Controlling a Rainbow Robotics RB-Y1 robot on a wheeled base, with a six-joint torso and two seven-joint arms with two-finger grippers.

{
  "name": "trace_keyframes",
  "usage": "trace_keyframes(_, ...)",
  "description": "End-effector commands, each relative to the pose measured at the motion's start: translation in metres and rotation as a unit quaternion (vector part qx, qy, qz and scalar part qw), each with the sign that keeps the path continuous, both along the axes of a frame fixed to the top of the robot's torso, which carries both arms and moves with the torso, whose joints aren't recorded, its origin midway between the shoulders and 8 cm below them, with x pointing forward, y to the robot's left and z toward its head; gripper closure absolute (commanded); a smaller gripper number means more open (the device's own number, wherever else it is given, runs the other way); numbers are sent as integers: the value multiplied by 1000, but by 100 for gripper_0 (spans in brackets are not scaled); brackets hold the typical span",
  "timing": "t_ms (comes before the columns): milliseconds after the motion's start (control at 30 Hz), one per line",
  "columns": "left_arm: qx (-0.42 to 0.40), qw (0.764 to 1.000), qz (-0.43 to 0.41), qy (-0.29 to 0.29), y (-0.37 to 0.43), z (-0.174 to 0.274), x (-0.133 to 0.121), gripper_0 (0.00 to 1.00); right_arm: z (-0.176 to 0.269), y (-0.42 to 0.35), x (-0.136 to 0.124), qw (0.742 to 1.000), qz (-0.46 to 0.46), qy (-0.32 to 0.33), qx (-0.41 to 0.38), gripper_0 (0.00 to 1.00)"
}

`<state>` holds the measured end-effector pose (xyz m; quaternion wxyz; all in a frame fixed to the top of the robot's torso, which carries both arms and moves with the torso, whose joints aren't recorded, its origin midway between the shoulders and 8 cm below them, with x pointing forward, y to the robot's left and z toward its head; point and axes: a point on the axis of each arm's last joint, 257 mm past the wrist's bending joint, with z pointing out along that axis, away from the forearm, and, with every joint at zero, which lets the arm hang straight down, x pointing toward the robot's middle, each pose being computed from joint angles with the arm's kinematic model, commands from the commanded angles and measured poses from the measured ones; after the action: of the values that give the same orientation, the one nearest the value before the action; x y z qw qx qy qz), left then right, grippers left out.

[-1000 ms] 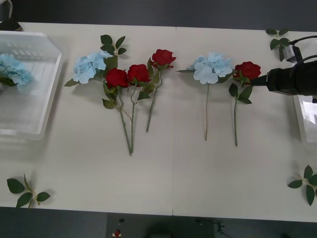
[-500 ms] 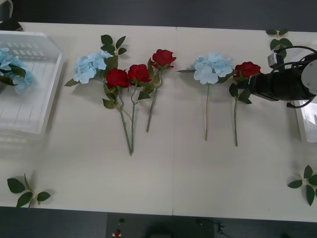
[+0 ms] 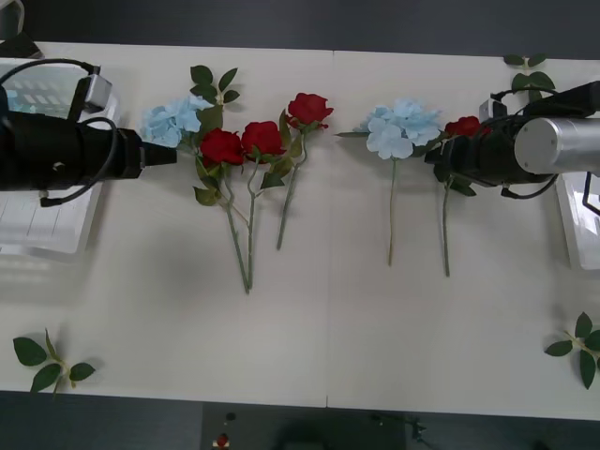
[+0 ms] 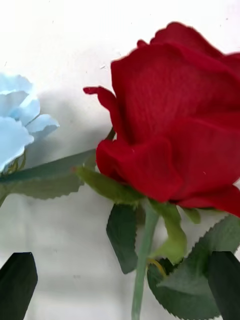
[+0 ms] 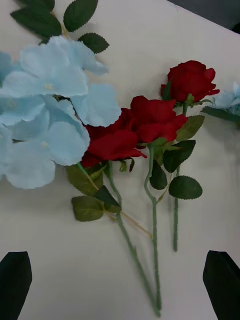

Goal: Put the red flowers into the right box and the blue flowers into the left box

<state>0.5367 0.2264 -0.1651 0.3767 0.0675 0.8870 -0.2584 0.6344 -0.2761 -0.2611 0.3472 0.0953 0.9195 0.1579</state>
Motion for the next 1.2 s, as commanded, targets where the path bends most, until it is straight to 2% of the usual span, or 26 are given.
trace_keyframes(33,-15,999,37,8,-22,-23,5,0,20,4,16,1000,-22,-14,2,0)
trace_keyframes(333,-16,985,174,5,-2,-49,31,0,12,0,14,999,-26,-3,-40,0)
trace_keyframes(367,-14,983,181,3,-1,-50,32,0,11,0,14,999,-26,-4,-42,5)
trace_keyframes(400,-11,980,197,0,3,-50,36,0,11,-1,15,999,-27,-4,-45,21)
trace_keyframes(433,-13,978,210,0,3,-50,38,0,10,-1,15,999,-27,-4,-45,55)
trace_keyframes(467,-13,976,216,0,4,-50,39,0,10,-2,15,998,-29,-4,-47,73)
trace_keyframes(500,-14,973,229,0,6,-50,42,0,9,-1,15,998,-28,-4,-49,100)
trace_keyframes(1200,18,959,281,21,-27,-60,97,0,13,-7,17,998,-28,-9,-61,100)
